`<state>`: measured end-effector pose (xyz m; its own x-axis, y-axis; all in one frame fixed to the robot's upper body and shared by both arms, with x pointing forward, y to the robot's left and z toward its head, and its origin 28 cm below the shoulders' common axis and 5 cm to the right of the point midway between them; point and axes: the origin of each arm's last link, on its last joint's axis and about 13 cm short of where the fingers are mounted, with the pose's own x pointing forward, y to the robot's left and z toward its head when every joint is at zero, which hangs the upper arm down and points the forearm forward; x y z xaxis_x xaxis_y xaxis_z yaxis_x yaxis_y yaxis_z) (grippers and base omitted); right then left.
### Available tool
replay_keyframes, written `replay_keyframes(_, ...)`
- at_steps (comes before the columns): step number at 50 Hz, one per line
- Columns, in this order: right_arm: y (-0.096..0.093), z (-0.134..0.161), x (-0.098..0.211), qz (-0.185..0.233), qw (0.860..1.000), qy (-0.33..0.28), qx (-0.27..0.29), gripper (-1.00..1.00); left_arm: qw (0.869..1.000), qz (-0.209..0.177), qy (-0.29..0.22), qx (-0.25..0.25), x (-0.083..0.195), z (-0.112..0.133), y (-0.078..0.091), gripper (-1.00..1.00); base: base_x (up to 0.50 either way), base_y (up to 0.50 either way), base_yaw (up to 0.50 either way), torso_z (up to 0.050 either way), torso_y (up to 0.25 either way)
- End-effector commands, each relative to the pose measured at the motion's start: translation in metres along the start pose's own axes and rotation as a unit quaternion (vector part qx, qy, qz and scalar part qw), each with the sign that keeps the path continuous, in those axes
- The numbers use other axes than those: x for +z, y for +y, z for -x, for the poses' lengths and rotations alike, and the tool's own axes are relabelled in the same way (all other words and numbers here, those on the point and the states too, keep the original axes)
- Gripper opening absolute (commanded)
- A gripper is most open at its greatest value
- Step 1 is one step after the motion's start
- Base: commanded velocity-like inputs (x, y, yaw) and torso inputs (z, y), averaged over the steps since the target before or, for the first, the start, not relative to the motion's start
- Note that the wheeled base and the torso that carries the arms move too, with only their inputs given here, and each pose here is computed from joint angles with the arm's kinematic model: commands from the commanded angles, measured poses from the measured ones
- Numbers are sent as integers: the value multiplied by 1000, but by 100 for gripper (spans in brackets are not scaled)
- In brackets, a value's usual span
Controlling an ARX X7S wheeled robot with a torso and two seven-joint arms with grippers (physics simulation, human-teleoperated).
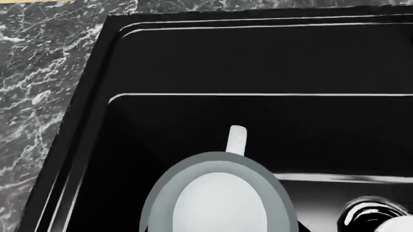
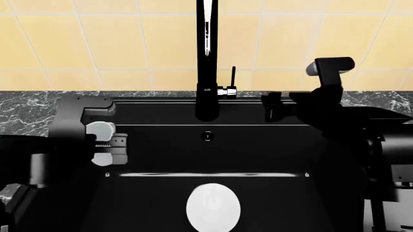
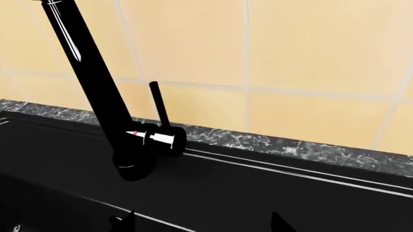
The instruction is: Pick the cup and bowl from the sink and place them on the counter for drying.
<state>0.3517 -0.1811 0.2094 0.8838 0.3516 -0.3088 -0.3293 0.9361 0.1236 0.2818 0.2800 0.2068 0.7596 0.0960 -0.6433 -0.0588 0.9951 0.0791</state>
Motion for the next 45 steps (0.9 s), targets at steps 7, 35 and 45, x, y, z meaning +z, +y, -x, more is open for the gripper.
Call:
replay_keyframes(7,2,-1,-8,-2,1000,12,11,100,997,62,-48,2,48,83,43,-100,0,0,0,0,1)
replay_keyframes(35,15,5,-13,2,999,-1,43,100,972,134,0,193,21,129,127,-100,0,0,0,0,0)
replay_keyframes(45,17,6,-16,-9,999,0,49,100,959,98,29,265,15,129,143,-100,0,0,0,0,0)
